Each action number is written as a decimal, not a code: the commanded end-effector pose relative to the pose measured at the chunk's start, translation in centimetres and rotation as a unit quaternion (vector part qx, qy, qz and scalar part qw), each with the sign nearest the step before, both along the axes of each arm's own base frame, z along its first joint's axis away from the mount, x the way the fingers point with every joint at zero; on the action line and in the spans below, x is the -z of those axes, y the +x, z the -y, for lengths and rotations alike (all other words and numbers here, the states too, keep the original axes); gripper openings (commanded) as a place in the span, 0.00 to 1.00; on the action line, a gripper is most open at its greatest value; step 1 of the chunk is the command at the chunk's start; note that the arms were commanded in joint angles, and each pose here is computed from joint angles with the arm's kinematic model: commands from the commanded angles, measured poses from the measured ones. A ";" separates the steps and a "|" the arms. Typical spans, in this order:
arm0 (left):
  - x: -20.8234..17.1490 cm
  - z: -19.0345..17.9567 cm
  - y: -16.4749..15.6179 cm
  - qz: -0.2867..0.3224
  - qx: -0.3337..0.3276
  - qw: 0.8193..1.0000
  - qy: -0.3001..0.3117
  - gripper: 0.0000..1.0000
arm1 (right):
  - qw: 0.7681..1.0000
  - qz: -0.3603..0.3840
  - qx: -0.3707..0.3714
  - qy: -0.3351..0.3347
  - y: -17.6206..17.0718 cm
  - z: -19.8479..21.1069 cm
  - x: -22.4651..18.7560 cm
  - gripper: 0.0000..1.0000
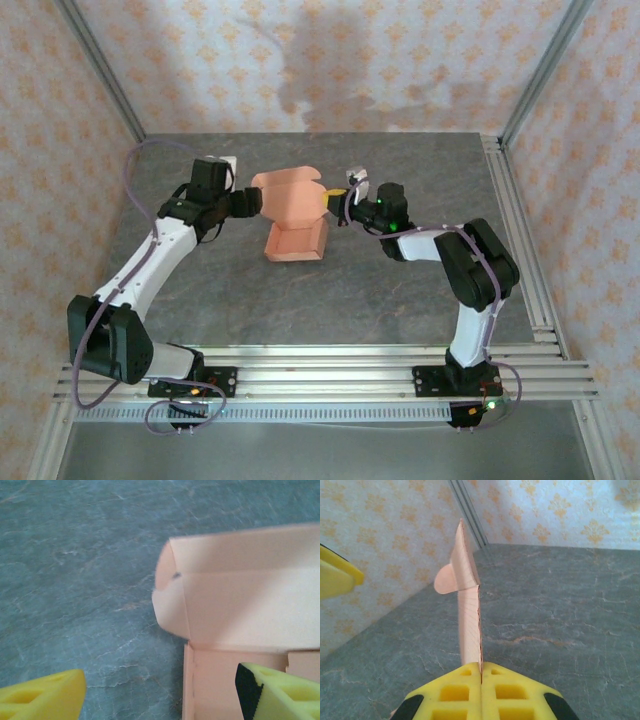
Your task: Fold the paper box
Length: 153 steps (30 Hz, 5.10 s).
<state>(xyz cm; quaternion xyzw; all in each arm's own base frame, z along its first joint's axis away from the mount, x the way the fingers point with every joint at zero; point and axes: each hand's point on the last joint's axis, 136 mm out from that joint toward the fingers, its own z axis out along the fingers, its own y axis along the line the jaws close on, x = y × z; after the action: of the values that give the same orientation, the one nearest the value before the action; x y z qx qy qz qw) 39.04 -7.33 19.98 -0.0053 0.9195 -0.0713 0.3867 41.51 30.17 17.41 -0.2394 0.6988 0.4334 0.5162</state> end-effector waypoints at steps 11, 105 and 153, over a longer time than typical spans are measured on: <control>0.5 1.1 4.9 0.025 0.136 0.987 0.081 0.77 | 0.996 0.029 -0.078 0.017 -2.9 0.2 -1.6 0.00; 3.4 3.1 6.1 -0.052 0.211 0.976 -0.011 0.00 | 0.999 0.020 -0.026 -0.003 -1.8 2.4 -3.6 0.49; 4.9 5.0 -1.3 -0.212 -0.178 0.951 -0.135 0.00 | 0.907 -0.222 0.249 -0.258 -8.2 3.9 5.6 0.61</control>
<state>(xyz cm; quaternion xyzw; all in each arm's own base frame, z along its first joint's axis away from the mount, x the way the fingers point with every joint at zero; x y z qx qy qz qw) 38.26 -12.45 14.47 -0.2406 0.9428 -0.1393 0.1840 32.17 25.69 11.15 -0.0759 0.9250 0.1429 0.3438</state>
